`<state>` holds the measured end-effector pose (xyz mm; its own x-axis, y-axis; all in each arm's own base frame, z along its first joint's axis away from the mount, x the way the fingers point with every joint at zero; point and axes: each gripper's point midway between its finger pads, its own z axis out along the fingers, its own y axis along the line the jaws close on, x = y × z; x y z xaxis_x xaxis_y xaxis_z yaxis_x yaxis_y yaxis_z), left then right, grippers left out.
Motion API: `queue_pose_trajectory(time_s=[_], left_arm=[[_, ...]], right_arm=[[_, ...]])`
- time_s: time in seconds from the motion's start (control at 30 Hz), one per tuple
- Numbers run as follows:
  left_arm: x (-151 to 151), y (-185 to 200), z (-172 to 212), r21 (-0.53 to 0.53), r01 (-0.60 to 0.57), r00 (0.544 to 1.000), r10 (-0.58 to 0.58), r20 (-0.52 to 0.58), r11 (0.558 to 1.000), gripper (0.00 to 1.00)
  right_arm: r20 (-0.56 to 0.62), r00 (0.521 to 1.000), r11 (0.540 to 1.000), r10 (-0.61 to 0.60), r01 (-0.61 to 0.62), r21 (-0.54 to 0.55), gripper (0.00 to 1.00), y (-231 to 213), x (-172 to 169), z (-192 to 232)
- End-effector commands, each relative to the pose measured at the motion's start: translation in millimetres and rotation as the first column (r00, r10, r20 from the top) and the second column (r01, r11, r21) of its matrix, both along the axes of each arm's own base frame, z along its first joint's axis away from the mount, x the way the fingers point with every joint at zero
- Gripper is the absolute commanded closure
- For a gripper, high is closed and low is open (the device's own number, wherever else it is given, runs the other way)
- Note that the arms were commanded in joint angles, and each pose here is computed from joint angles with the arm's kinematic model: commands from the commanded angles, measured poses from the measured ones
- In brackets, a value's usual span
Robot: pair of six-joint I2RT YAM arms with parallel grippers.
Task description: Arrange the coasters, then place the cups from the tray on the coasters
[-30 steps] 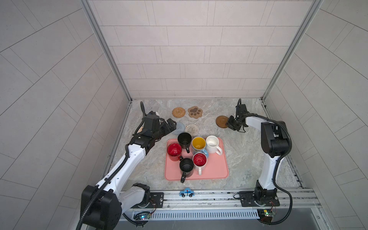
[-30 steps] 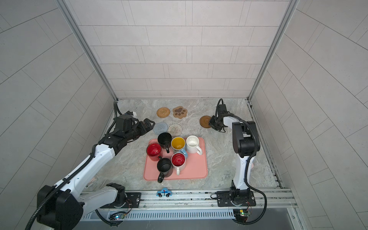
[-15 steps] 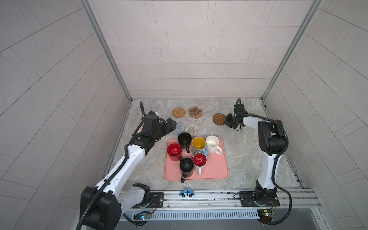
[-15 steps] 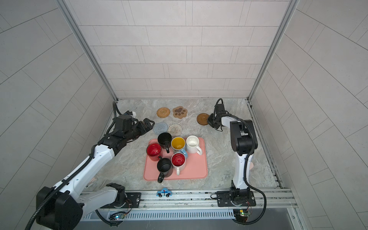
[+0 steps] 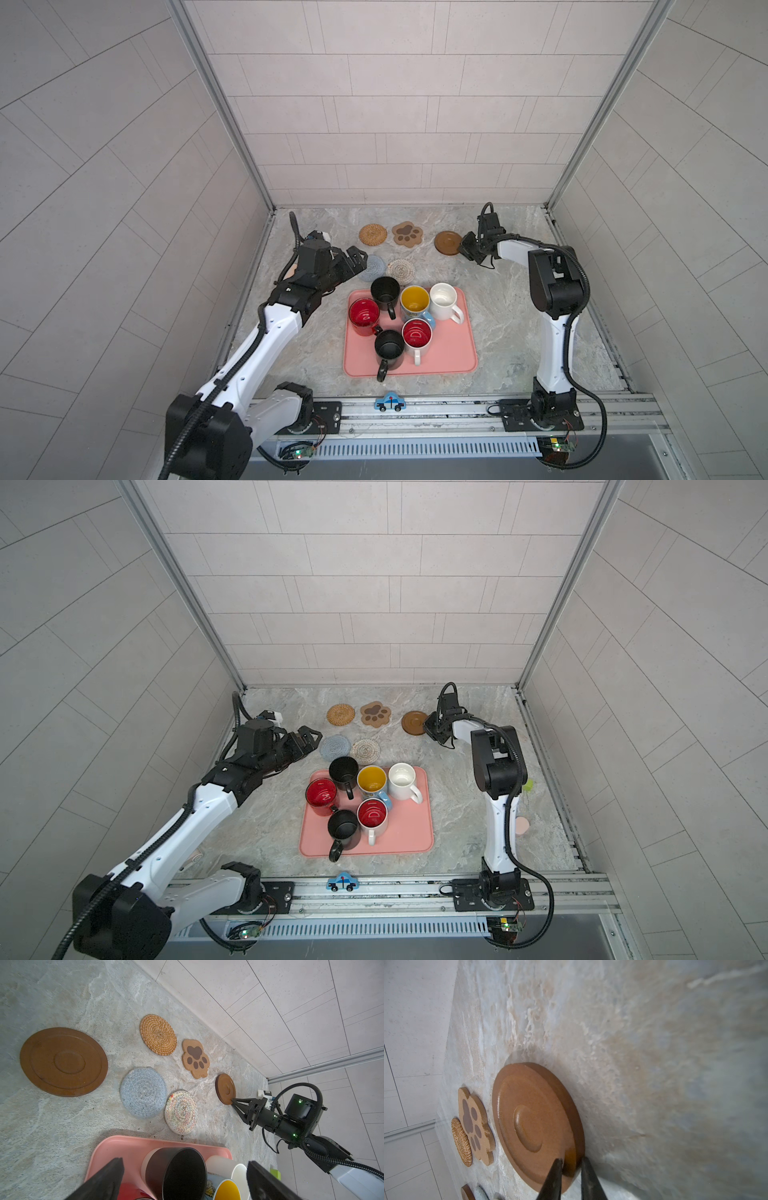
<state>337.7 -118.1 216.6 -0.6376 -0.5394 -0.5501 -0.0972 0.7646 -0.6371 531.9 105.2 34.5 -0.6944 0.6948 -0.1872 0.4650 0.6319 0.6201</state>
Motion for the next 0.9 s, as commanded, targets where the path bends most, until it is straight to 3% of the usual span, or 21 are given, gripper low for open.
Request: queue_pose_trajectory(time_s=[0.0,0.87], left_arm=[[-3.3,2.7,1.4,-0.002,-0.017,1.000,0.017,0.008,1.000,0.00],[-4.2,3.1,2.0,-0.001,-0.017,1.000,0.017,0.011,1.000,0.00]], right_arm=[[-0.106,0.994,1.000,-0.008,0.006,-0.019,0.79,3.4,-13.7,-30.1],[-0.111,0.991,0.998,-0.069,0.068,-0.015,0.81,10.0,-2.1,-38.8]])
